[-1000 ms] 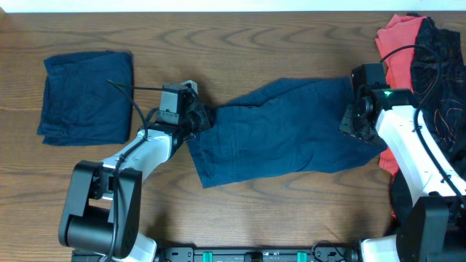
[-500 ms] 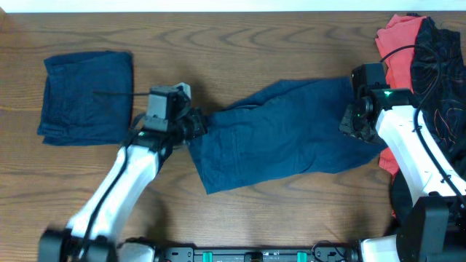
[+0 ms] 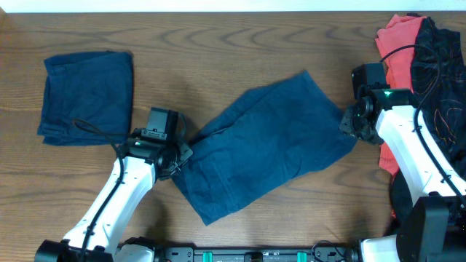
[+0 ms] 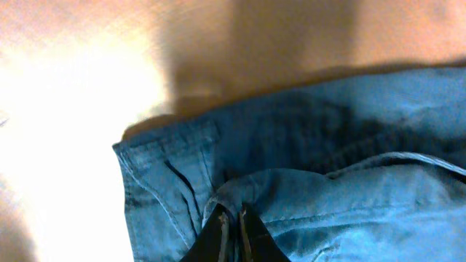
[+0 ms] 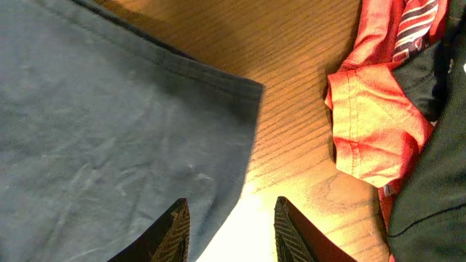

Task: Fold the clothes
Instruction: 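Drag the jeans' left end down-left with the left gripper to flatten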

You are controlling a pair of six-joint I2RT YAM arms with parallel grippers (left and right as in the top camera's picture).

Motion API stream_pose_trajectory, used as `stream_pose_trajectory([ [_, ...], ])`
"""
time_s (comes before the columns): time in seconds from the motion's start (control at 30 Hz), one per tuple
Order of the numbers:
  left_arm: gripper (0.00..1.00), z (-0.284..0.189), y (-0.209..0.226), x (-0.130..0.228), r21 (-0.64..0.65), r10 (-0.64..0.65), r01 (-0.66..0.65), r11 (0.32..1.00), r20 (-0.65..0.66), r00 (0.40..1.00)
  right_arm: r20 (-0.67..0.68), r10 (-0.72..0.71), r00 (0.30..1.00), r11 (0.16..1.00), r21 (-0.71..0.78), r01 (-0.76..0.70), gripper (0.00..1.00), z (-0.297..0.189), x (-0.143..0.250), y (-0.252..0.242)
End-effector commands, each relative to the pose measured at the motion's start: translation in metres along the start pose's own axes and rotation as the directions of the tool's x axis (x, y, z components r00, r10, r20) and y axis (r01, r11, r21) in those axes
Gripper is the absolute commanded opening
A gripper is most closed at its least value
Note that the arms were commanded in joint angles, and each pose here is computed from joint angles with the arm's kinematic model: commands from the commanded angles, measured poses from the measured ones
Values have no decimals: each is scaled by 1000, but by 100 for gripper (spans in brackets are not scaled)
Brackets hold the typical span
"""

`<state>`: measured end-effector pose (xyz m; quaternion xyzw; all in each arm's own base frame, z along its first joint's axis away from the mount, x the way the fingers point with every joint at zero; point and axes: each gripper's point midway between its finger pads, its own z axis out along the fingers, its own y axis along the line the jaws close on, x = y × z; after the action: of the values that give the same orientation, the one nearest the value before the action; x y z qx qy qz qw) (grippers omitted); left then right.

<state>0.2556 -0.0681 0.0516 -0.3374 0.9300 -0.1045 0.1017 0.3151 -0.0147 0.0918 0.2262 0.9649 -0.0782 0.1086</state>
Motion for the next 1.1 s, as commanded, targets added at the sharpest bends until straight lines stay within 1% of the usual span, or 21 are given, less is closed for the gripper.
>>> stream_pose_trajectory([
  [0.0, 6, 6, 19, 1, -85, -83, 84, 993, 13, 996, 22, 13, 1000, 1000, -12, -13, 36, -2, -6, 0],
  [0.13, 6, 5, 27, 7, -120, -87, 85, 989, -10, 996, 45, 7, 999, 999, -34, -5, 38, -2, -12, 5],
  [0.3, 6, 4, 34, 13, -149, -90, 85, 985, -30, 995, 36, 7, 999, 998, -59, -5, 37, -2, -10, 10],
  [0.47, 6, 2, 42, 20, -186, -127, 115, 976, -53, 991, 35, 6, 999, 998, -61, -4, 37, -2, -10, 10],
  [0.57, 6, 1, 44, 28, -193, -136, 117, 974, -90, 987, 35, 3, 999, 998, -64, 0, 36, -2, -10, 11],
  [0.63, 6, 1, 43, 32, -188, -140, 117, 975, -110, 984, 42, -46, 998, 994, -100, 50, 36, -3, -12, 18],
  [0.7, 6, 1, 43, 33, -188, -140, 117, 975, -114, 984, 60, -128, 990, 975, -175, 137, 36, -5, -14, 33],
  [0.8, 6, 1, 43, 32, -187, -141, 118, 975, -113, 984, 125, -249, 960, 911, -306, 276, 36, -13, -19, 61],
  [0.87, 6, 1, 43, 33, -187, -141, 118, 975, -113, 984, 182, -269, 946, 882, -347, 317, 35, -18, -28, 73],
  [0.93, 6, 1, 43, 33, -187, -140, 118, 975, -113, 984, 250, -255, 934, 870, -362, 335, 34, -22, -43, 81],
  [1.0, 6, 1, 43, 32, -187, -140, 118, 975, -113, 984, 311, -253, 916, 859, -363, 360, 33, -25, -56, 88],
  [1.07, 6, 1, 43, 33, -187, -140, 118, 975, -114, 984, 347, -249, 904, 862, -346, 370, 34, -23, -67, 89],
])
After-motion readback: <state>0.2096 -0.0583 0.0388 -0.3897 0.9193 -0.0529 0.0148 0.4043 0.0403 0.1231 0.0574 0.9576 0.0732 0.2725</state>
